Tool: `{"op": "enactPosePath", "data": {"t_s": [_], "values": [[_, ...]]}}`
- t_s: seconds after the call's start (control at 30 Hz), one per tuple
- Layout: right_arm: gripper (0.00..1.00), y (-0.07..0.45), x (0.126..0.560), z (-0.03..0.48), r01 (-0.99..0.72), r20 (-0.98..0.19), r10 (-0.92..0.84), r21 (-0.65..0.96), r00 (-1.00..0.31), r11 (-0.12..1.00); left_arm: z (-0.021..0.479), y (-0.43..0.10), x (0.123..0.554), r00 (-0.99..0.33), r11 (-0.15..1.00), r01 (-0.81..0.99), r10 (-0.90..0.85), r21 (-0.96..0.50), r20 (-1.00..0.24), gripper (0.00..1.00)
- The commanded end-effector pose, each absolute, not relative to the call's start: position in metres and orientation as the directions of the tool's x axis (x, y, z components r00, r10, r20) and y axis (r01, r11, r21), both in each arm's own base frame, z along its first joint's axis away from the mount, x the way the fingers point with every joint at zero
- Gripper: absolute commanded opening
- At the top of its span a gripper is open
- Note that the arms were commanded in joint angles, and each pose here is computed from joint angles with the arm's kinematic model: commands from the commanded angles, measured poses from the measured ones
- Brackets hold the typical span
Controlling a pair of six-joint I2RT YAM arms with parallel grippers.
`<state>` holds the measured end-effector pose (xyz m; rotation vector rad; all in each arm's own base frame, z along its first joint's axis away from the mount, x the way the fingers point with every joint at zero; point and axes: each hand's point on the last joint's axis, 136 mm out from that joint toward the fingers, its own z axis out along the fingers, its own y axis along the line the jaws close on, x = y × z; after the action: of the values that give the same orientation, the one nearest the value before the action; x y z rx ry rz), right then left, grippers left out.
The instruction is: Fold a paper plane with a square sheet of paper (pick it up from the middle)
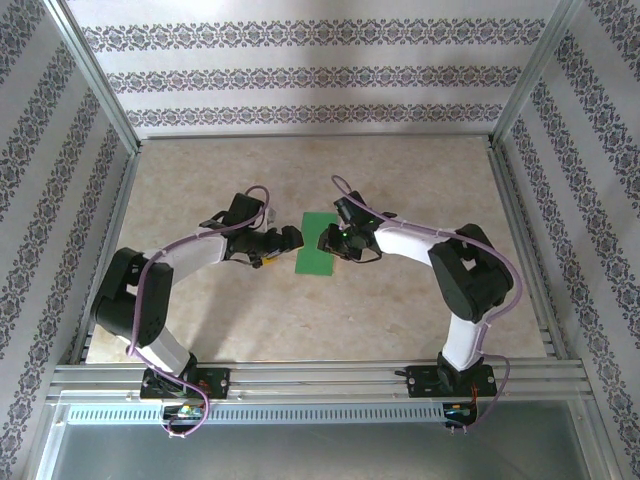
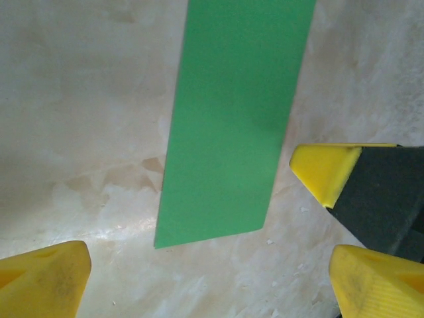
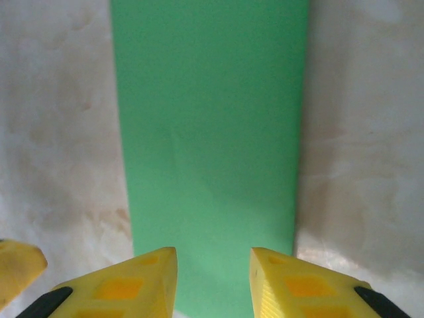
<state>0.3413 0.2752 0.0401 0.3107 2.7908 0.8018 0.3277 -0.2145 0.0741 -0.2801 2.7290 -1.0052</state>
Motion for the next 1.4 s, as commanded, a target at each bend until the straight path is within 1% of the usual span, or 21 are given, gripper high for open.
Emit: {"op": "enactPosePath", "data": {"t_s": [0.0, 0.23, 0.33, 0.5, 0.6, 0.83, 1.1, 1.3, 1.37], "values": [[0.35, 0.283, 0.362, 0.045, 0.173, -0.176, 0.322, 0.563, -0.930, 0.808, 0.072, -0.225, 0.332, -0.955, 0.736, -0.106, -0.263, -0.669, -0.138, 0.91], [0.35, 0.274, 0.356, 0.016, 0.188, -0.145, 0.295, 0.499, -0.945, 0.846, 0.064, -0.233, 0.329, -0.962, 0.713, -0.135, -0.262, -0.688, -0.082, 0.79], [0.35, 0.273, 0.350, 0.001, 0.132, -0.124, 0.219, 0.490, -0.968, 0.862, 0.060, -0.235, 0.328, -0.964, 0.708, -0.154, -0.260, -0.689, -0.052, 0.73], [0.34, 0.275, 0.332, -0.020, -0.040, -0.090, 0.005, 0.498, -0.996, 0.866, 0.051, -0.234, 0.321, -0.965, 0.711, -0.194, -0.264, -0.675, -0.001, 0.61], [0.35, 0.269, 0.328, -0.020, -0.081, -0.099, -0.037, 0.490, -0.994, 0.868, 0.045, -0.233, 0.316, -0.962, 0.714, -0.220, -0.273, -0.664, 0.025, 0.55], [0.35, 0.263, 0.334, -0.012, -0.067, -0.113, -0.012, 0.496, -0.994, 0.866, 0.037, -0.235, 0.310, -0.955, 0.719, -0.264, -0.288, -0.643, 0.070, 0.49], [0.35, 0.263, 0.335, -0.013, -0.055, -0.110, 0.000, 0.499, -0.994, 0.865, 0.033, -0.242, 0.310, -0.954, 0.715, -0.279, -0.284, -0.641, 0.098, 0.47], [0.34, 0.263, 0.334, -0.013, -0.049, -0.105, 0.004, 0.501, -0.995, 0.864, 0.034, -0.248, 0.314, -0.954, 0.700, -0.275, -0.281, -0.659, 0.100, 0.38], [0.34, 0.263, 0.334, -0.014, -0.049, -0.103, 0.004, 0.501, -0.995, 0.864, 0.033, -0.248, 0.314, -0.954, 0.702, -0.279, -0.283, -0.655, 0.104, 0.37]]}}
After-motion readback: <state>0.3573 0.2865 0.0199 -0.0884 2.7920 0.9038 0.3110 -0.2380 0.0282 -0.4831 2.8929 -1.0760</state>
